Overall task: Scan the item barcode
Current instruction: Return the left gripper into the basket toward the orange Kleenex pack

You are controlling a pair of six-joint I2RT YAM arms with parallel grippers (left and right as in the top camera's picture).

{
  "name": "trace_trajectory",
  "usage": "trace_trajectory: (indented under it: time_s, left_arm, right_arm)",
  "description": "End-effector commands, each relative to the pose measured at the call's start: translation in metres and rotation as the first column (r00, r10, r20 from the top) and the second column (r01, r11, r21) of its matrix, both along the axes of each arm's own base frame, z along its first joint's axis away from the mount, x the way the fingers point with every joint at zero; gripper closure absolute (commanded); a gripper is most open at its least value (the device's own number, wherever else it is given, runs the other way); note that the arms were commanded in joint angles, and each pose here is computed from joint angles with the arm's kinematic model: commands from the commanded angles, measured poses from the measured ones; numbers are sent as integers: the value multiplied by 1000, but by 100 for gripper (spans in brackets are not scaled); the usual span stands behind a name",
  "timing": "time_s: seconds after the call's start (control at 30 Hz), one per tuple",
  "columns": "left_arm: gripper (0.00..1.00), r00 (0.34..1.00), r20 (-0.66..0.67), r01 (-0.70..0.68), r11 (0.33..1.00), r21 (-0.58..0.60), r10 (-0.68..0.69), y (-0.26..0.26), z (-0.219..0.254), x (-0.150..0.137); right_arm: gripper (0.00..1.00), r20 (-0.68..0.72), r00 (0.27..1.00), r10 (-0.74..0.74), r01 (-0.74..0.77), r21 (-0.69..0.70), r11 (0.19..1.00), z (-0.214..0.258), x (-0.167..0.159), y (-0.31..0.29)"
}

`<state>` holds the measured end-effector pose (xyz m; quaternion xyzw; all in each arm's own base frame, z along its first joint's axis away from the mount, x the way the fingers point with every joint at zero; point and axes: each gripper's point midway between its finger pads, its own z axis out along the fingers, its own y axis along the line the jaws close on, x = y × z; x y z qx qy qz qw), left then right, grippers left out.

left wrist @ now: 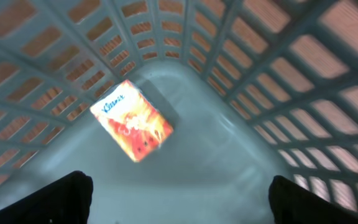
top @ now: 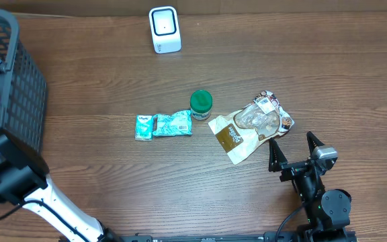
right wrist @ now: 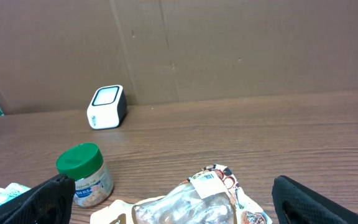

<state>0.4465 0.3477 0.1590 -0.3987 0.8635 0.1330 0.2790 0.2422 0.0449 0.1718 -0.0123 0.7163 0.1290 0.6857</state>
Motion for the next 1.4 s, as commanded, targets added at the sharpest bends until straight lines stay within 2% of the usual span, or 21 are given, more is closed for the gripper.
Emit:
trace_trajectory:
  time_s: [0.0, 0.37, 0.97, 1.1, 1.2, 1.33, 1.37]
  left_arm:
    - [11, 998, -63, -7, 1000, 17, 9, 14, -30, -1]
    - [29, 983, -65, -174, 984, -22, 172, 50, -69, -24]
    - [28, 975, -142, -180, 981, -68, 169, 52, -127, -29]
    - [32, 975, -150, -176, 981, -80, 163, 49, -131, -29]
    - [50, 974, -160, -176, 981, -85, 161, 48, -132, -31]
    - [89, 972, -179, -174, 980, -96, 155, 44, -134, -34]
    - [96, 971, -184, -172, 980, -103, 152, 42, -135, -35]
  right_arm:
    - [0, 5, 1000, -1, 1, 3, 1000, -1, 0, 0]
    - [0, 5, 1000, -1, 1, 3, 1000, -1, 0, 0]
    - [0, 5, 1000, -1, 1, 3, 1000, -1, 0, 0]
    - [0, 5, 1000, -1, 1, 3, 1000, -1, 0, 0]
    - [0, 5, 1000, -1, 1, 3, 1000, -1, 0, 0]
    - [0, 5, 1000, -1, 1, 3, 1000, -1, 0, 0]
    - [0, 5, 1000, -1, 1, 3, 1000, -1, 0, 0]
